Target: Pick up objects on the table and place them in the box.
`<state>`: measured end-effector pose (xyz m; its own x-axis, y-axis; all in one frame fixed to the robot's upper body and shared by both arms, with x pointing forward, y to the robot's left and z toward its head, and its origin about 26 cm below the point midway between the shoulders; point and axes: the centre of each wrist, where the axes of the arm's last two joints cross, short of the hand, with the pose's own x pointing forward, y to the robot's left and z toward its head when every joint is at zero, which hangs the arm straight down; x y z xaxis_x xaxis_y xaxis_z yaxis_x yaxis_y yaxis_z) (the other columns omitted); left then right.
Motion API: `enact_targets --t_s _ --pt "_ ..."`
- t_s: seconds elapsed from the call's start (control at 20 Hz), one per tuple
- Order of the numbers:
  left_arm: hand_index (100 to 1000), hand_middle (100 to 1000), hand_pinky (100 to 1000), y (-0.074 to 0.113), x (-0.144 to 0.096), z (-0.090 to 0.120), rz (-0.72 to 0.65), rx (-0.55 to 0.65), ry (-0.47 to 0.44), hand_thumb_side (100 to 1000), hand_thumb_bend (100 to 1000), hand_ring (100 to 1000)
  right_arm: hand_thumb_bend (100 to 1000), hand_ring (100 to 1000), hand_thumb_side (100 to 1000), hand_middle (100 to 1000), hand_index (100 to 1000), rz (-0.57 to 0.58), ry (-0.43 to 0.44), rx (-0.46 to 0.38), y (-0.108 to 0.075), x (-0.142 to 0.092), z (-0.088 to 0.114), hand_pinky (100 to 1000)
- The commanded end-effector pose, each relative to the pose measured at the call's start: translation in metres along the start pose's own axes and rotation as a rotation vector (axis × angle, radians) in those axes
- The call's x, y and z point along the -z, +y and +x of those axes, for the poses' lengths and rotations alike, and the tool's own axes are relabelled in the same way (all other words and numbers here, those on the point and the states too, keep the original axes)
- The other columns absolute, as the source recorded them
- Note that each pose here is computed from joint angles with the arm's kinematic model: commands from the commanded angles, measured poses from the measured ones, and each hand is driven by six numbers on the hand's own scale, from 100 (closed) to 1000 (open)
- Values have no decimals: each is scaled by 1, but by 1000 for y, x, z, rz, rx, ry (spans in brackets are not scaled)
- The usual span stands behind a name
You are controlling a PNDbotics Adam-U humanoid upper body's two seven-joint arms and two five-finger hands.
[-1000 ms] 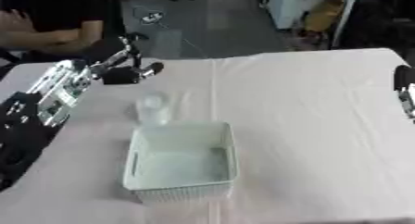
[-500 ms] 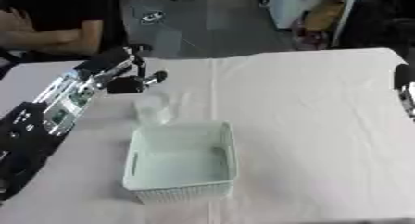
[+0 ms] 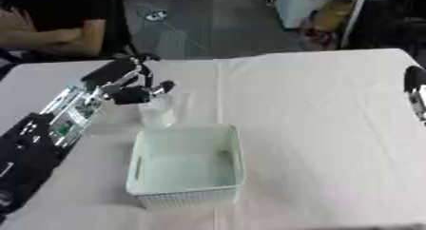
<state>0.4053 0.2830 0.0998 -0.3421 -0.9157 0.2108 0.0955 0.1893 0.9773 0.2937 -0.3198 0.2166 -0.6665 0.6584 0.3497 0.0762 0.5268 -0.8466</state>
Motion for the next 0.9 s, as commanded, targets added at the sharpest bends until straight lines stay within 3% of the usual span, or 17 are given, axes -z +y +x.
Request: enact_targets --t_s 0.05,0.9 --pt "394 931 1000 7 3 2 20 12 -12 1000 907 984 100 916 648 906 939 -9 -28 -27 -8 4 5 891" --pt "398 931 1000 -5 6 5 -17 60 -15 1000 916 987 100 916 646 906 939 -12 -35 -27 -9 5 6 891"
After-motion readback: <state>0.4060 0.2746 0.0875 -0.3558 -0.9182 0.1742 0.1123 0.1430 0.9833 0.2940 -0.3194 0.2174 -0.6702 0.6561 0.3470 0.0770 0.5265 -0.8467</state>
